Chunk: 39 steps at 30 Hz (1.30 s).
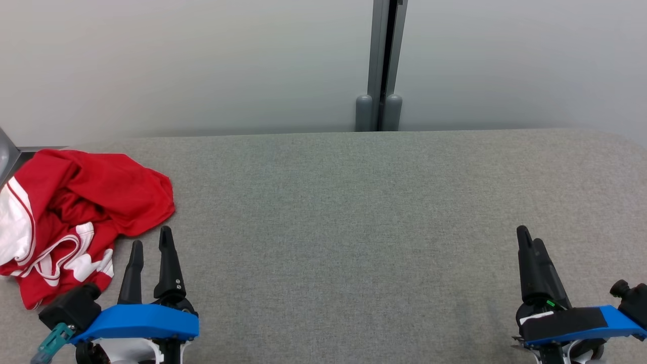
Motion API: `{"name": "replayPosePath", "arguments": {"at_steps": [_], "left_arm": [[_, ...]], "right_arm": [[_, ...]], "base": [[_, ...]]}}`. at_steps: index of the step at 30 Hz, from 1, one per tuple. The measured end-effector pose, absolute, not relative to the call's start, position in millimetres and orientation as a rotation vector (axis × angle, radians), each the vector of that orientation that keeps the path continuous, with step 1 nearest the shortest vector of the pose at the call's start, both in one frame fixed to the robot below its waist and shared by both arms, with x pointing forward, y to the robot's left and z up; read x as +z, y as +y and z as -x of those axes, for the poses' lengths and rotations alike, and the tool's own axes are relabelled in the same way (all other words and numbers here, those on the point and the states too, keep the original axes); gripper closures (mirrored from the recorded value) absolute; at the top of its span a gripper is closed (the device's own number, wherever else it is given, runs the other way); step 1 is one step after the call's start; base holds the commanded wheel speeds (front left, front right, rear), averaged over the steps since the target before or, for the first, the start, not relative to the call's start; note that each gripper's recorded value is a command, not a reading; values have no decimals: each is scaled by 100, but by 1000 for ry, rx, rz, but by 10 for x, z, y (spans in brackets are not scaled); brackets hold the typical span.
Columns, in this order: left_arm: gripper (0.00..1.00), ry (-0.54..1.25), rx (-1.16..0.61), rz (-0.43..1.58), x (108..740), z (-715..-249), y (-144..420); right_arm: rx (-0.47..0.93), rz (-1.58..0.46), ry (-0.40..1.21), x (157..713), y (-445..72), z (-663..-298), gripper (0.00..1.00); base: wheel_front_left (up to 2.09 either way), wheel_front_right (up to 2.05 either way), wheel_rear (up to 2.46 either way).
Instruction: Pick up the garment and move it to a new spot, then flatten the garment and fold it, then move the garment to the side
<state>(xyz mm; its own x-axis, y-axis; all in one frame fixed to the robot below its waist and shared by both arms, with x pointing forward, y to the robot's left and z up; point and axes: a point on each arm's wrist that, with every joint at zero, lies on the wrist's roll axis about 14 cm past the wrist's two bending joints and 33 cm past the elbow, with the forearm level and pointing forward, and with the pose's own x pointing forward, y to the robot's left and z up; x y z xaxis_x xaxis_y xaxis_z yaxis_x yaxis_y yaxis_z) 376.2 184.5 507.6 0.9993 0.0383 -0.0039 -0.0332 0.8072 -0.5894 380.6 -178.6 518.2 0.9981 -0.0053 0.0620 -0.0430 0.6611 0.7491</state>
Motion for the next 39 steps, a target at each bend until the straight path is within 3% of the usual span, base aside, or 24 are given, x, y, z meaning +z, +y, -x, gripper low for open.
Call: {"name": "replayPosePath", "arguments": {"at_steps": [39], "left_arm": [[0,-34,4,197,5038,-3727,1739]], "right_arm": [[86,-421,-118,5274,-1636,-3815,0]], "base": [[0,0,0]]}}
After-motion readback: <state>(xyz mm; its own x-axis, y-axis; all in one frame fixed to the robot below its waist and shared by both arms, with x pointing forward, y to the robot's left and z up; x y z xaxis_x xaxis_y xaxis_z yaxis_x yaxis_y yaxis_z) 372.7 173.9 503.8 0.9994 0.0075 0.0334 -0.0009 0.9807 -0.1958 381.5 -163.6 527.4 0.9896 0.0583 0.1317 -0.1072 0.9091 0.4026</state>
